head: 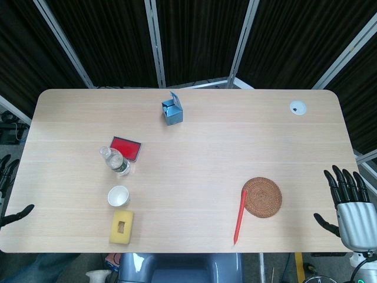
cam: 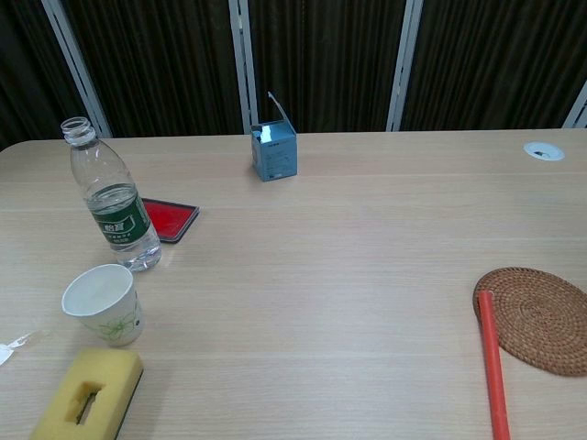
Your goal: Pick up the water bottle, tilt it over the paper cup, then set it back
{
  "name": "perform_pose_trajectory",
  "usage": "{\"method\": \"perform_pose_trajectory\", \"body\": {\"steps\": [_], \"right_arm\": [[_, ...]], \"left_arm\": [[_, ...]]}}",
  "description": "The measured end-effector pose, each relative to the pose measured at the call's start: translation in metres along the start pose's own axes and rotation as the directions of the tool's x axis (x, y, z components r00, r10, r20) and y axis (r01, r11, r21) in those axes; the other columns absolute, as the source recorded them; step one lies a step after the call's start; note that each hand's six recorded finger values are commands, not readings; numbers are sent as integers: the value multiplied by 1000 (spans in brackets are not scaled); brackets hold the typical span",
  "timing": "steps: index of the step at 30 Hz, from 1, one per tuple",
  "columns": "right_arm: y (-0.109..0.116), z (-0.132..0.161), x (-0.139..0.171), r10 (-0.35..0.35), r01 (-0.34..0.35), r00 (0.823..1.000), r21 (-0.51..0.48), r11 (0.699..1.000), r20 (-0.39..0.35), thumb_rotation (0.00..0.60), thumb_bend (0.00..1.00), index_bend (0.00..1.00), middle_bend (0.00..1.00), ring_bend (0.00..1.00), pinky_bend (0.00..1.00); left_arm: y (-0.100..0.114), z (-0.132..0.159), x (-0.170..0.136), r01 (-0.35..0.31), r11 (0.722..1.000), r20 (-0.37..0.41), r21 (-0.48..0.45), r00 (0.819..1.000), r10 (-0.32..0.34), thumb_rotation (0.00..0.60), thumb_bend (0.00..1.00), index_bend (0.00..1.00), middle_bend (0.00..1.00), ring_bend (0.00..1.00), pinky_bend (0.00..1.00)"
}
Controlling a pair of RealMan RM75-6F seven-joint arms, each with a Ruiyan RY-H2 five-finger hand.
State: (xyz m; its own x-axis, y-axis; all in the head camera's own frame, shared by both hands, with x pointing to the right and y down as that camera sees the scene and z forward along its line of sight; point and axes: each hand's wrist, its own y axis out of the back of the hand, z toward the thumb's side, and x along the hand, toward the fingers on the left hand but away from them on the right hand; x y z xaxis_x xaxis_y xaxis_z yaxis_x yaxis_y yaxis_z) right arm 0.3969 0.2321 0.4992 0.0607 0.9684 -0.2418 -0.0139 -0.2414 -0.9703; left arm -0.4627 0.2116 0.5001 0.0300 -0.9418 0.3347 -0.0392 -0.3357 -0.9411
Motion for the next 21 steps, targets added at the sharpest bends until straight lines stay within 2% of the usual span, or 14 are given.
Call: {"method": "perform_pose_trajectory", "body": {"steps": [8, 13, 16, 19, 21], "right_arm": [[0, 0, 0, 4, -4, 1000, -11, 1000, 1, 600, 0, 0, 0, 0, 0], [-2, 2, -3, 13, -13, 1000, -21, 1000, 2, 600, 0, 0, 0, 0, 0], [-5, 3, -5, 25, -25, 1000, -20, 999, 1, 600, 0, 0, 0, 0, 0], [-9, 3, -8, 44, -44, 999, -20, 999, 3, 600, 0, 0, 0, 0, 0], [-12, 3, -11, 54, -54, 999, -22, 998, 5, 600, 0, 0, 0, 0, 0]], "left_arm": [[-7, 0, 9, 23, 1000, 12, -5, 1000, -23, 600, 0, 0, 0, 0, 0], [-19, 2, 27, 45, 994, 53, -95, 998, -40, 600, 0, 0, 0, 0, 0], [-32, 5, 45, 76, 977, 80, -198, 995, -61, 600, 0, 0, 0, 0, 0], [-50, 12, 65, 122, 943, 108, -310, 990, -93, 600, 0, 0, 0, 0, 0], [-64, 18, 78, 159, 907, 127, -390, 985, -118, 600, 0, 0, 0, 0, 0]]}}
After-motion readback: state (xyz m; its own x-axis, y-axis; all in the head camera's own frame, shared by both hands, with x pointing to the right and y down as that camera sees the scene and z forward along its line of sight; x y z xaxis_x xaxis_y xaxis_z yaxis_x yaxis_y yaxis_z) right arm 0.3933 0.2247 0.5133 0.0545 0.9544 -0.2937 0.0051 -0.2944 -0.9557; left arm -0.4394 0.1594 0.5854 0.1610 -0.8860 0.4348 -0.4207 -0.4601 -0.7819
